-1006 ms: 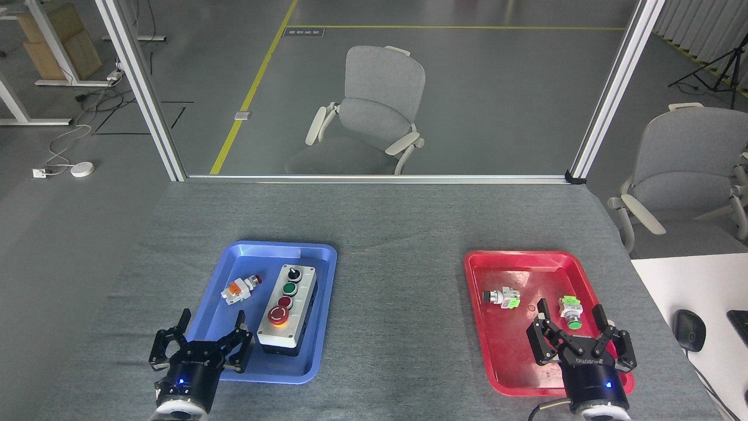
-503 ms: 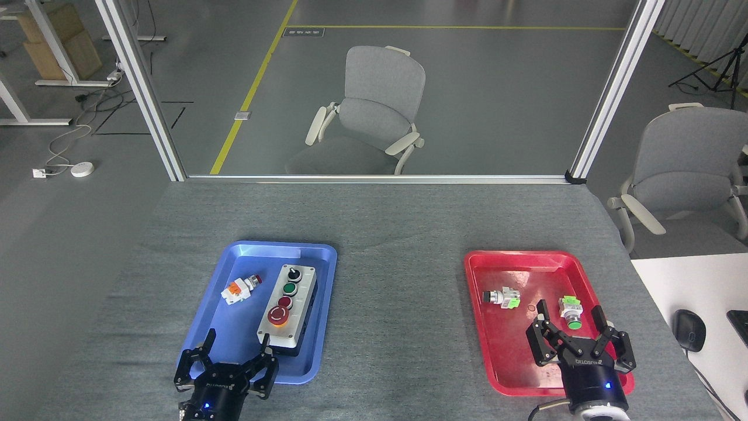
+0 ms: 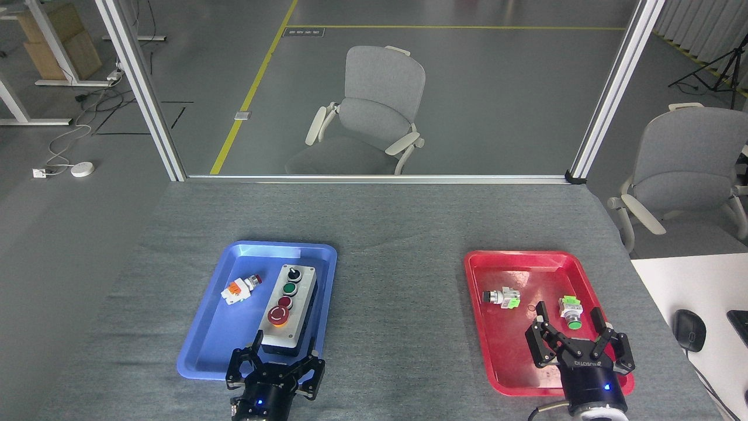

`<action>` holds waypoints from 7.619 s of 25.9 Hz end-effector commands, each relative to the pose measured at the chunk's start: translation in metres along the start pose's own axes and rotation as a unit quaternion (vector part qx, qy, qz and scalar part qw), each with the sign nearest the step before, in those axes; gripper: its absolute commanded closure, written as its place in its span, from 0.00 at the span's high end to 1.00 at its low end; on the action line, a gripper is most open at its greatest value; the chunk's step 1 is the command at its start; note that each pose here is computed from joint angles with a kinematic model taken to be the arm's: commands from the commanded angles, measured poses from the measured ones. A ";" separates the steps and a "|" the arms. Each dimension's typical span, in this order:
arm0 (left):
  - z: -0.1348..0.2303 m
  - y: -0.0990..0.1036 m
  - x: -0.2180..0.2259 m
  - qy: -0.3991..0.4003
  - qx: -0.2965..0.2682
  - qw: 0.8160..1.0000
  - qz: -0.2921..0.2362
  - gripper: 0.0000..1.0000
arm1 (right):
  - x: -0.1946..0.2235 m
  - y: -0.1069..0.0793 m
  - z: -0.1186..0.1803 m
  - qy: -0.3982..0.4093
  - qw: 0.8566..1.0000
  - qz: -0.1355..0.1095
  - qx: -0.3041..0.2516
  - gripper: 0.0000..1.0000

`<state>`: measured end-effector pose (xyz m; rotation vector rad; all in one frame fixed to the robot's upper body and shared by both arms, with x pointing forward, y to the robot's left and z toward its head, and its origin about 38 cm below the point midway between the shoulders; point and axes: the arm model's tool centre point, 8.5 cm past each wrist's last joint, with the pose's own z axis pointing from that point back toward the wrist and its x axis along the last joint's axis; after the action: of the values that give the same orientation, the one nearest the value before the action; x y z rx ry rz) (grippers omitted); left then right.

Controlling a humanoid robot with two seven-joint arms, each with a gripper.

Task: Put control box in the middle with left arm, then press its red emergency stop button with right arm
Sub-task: 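Move the left gripper forward onto the grey control box, then close the left gripper around the grey control box, then lift the box with the left gripper and carry it between the trays, then lower the box onto the table and open the left gripper, then withdraw the left gripper back over the blue tray, then move the right gripper to the box and press the red button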

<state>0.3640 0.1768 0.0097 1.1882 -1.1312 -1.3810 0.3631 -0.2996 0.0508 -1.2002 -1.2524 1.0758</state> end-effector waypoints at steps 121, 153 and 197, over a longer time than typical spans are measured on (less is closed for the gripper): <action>-0.057 0.021 0.149 -0.179 -0.057 0.982 0.007 0.96 | 0.013 0.022 0.004 0.002 1.000 0.008 0.030 0.98; -0.038 0.078 -0.135 0.062 0.079 0.992 0.078 0.98 | 0.049 0.033 0.004 -0.087 0.995 -0.003 0.046 0.37; -0.036 0.046 -0.082 0.017 0.069 0.987 0.142 0.99 | 0.207 0.081 -0.018 -0.240 0.956 0.021 0.165 0.00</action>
<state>0.4135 0.2601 0.0727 1.1189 -1.3306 -1.0845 0.3981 -0.0855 0.0020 -0.7669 -1.3889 1.5748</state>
